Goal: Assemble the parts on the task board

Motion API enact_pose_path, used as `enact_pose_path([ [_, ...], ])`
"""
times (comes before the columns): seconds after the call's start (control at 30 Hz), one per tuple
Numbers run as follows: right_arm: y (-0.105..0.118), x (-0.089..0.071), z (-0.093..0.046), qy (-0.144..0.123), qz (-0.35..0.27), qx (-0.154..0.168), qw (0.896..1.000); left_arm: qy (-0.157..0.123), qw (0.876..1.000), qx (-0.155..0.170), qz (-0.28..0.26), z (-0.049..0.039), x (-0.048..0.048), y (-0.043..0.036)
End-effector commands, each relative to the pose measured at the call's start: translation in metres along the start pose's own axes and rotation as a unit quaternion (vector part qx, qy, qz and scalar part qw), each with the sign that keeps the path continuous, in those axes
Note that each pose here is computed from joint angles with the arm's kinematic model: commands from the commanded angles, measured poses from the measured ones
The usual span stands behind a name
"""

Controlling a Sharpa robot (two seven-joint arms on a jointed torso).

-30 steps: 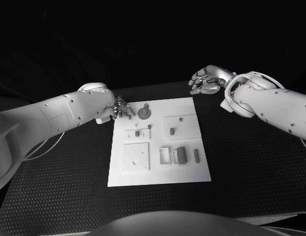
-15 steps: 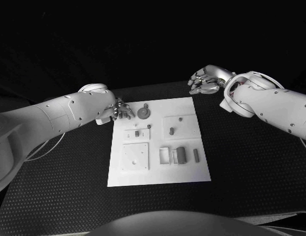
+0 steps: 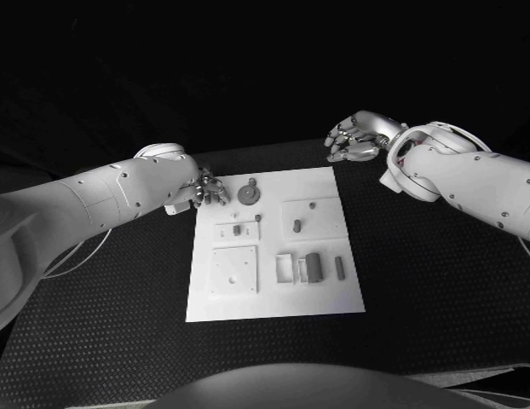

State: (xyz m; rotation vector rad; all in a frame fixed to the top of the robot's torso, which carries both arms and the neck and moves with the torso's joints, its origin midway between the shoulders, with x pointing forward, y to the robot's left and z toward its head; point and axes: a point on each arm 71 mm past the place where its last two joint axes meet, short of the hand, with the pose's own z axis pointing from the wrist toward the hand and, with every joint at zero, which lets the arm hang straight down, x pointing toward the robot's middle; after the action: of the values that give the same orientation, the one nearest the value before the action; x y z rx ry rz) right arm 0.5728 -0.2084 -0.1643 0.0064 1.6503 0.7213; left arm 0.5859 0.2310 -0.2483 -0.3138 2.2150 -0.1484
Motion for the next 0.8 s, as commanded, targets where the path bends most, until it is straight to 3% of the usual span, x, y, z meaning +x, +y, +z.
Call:
enact_pose_path([
  [0.03, 0.0009, 0.0011, 0.0004, 0.006, 0.001, -0.003, 1.000, 0.009, 1.000, 0.006, -0.007, -0.0001, 0.0015, -0.0023],
  [0.8, -0.0005, 0.0008, -0.0001, 0.007, 0.001, -0.001, 1.000, 0.027, 0.998, 0.011, -0.052, -0.0003, 0.0024, 0.0019],
])
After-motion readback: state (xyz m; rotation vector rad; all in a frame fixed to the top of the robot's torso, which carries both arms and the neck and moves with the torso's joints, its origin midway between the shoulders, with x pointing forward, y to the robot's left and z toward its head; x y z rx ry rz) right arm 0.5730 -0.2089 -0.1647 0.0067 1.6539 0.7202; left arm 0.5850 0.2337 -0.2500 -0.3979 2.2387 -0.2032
